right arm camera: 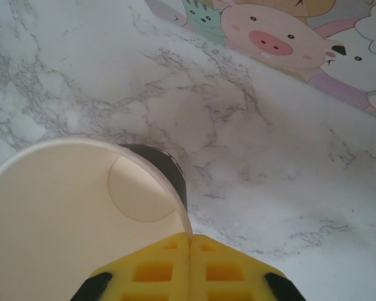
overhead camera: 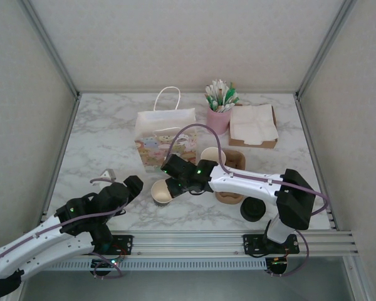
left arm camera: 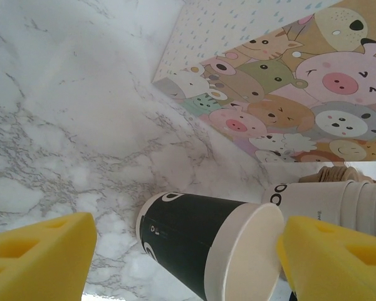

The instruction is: Pack the takeout coffee

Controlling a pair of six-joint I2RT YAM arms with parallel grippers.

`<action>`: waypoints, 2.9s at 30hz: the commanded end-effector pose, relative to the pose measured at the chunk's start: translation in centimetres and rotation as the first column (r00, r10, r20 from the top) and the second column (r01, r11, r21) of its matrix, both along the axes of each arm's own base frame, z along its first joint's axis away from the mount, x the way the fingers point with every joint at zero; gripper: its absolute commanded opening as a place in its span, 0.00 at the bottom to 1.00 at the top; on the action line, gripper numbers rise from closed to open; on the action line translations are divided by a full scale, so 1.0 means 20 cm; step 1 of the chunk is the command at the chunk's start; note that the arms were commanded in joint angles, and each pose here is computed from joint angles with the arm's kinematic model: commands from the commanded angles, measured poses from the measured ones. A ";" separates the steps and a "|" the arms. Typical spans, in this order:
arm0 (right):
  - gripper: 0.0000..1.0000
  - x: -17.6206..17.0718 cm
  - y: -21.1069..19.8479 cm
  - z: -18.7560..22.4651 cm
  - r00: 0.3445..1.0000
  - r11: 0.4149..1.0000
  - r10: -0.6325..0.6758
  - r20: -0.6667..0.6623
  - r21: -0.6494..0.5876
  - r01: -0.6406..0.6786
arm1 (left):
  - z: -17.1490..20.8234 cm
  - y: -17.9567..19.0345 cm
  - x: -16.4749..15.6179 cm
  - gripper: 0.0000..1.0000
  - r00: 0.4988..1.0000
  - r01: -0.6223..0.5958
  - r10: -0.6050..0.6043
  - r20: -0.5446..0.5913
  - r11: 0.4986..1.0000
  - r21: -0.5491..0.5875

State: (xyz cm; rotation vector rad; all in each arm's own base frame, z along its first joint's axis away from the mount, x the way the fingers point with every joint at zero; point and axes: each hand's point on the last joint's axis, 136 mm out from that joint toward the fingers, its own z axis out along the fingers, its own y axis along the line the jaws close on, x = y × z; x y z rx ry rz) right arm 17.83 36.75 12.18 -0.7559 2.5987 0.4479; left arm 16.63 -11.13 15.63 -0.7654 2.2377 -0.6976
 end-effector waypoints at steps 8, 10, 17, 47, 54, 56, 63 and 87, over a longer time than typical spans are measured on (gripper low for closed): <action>0.03 0.00 -0.12 0.12 0.997 0.997 -0.059 0.043 -0.043 0.061 | -0.05 0.02 -0.02 0.78 0.999 -0.020 0.020 -0.035 1.000 0.012; 0.03 -0.01 -0.15 0.13 0.997 0.996 -0.073 0.035 -0.055 0.075 | -0.05 0.01 -0.02 0.78 0.999 -0.015 0.016 -0.038 1.000 0.011; 0.06 -0.03 -0.19 0.09 0.996 0.992 -0.086 0.013 -0.089 0.087 | -0.07 -0.03 -0.01 0.78 0.999 -0.004 0.004 -0.050 1.000 0.015; 0.53 -0.06 -0.44 0.54 0.978 0.983 -0.182 0.099 0.040 0.179 | -0.04 -0.09 0.00 0.78 0.996 0.063 -0.060 -0.066 0.997 0.042; 0.71 -0.10 -0.93 0.80 0.888 0.904 -0.427 0.171 0.105 0.415 | -0.01 -0.18 0.02 0.78 0.990 0.136 -0.132 -0.059 0.988 0.070; 0.76 -0.12 -1.08 0.80 0.835 0.848 -0.529 0.151 0.109 0.518 | -0.01 -0.23 0.03 0.79 0.984 0.174 -0.171 -0.047 0.982 0.074; 0.89 -0.25 -1.52 0.70 0.560 0.562 -0.825 0.083 0.012 0.827 | 0.01 -0.27 0.08 0.79 0.976 0.219 -0.216 -0.034 0.964 0.150; 0.85 -0.36 -1.46 -0.09 0.035 0.145 -0.949 -0.313 -0.335 0.931 | -0.07 -0.19 -0.04 0.82 0.955 0.288 -0.275 -0.109 0.950 0.123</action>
